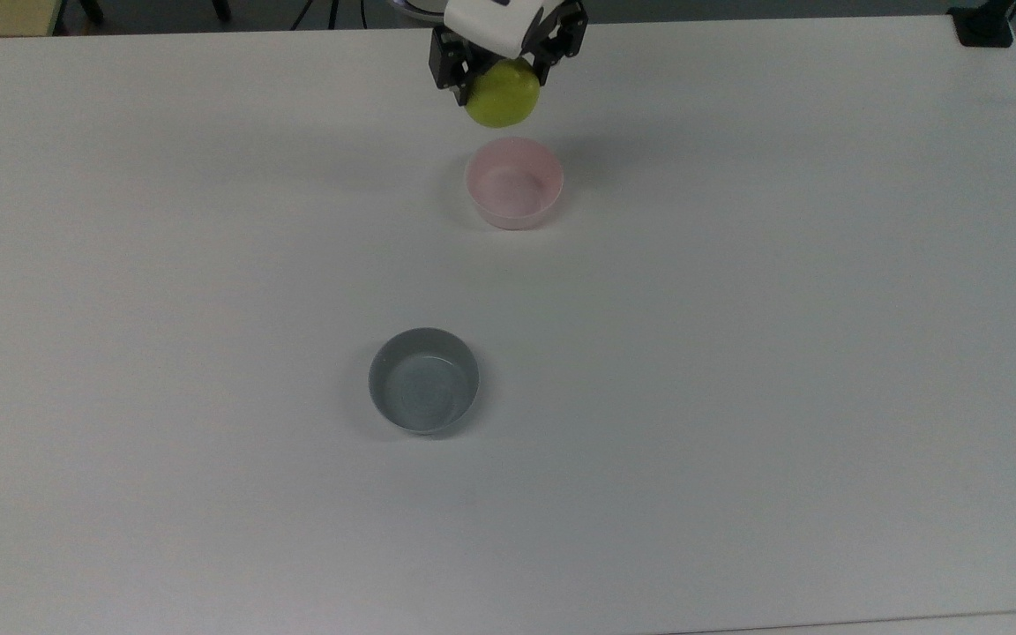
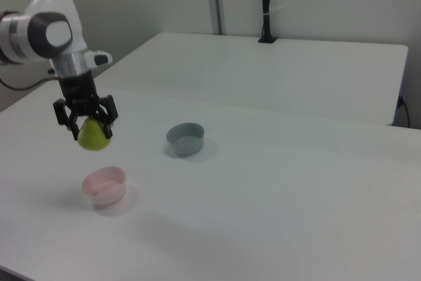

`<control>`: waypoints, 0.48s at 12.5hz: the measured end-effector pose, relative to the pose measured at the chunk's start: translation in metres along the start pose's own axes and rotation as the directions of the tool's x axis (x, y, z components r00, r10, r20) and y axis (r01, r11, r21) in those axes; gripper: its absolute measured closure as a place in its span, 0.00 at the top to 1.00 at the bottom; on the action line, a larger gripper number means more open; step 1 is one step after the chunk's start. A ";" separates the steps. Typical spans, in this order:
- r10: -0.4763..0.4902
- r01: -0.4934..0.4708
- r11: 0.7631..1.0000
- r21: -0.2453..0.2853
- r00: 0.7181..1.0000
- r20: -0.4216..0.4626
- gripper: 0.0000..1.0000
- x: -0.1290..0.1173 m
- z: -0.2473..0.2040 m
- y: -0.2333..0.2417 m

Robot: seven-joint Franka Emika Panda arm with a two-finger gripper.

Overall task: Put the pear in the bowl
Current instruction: 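Carry the pear over the pink bowl, then lower the pear into the pink bowl and open the gripper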

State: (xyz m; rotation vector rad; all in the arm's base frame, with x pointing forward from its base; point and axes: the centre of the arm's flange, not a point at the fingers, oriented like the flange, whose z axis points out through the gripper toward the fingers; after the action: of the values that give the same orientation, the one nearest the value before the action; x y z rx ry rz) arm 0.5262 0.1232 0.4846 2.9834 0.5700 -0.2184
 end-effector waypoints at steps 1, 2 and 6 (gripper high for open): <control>-0.004 0.004 1.000 0.000 1.000 0.001 0.89 0.002 0.018 -0.002; -0.009 0.009 1.000 0.000 1.000 0.005 0.89 0.004 0.036 -0.005; 0.022 -0.020 0.999 -0.051 0.999 0.030 0.89 0.030 0.097 -0.029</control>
State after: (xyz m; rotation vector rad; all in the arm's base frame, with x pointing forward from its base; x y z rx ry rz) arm 0.5308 0.1494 0.3827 2.9308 0.5327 -0.2438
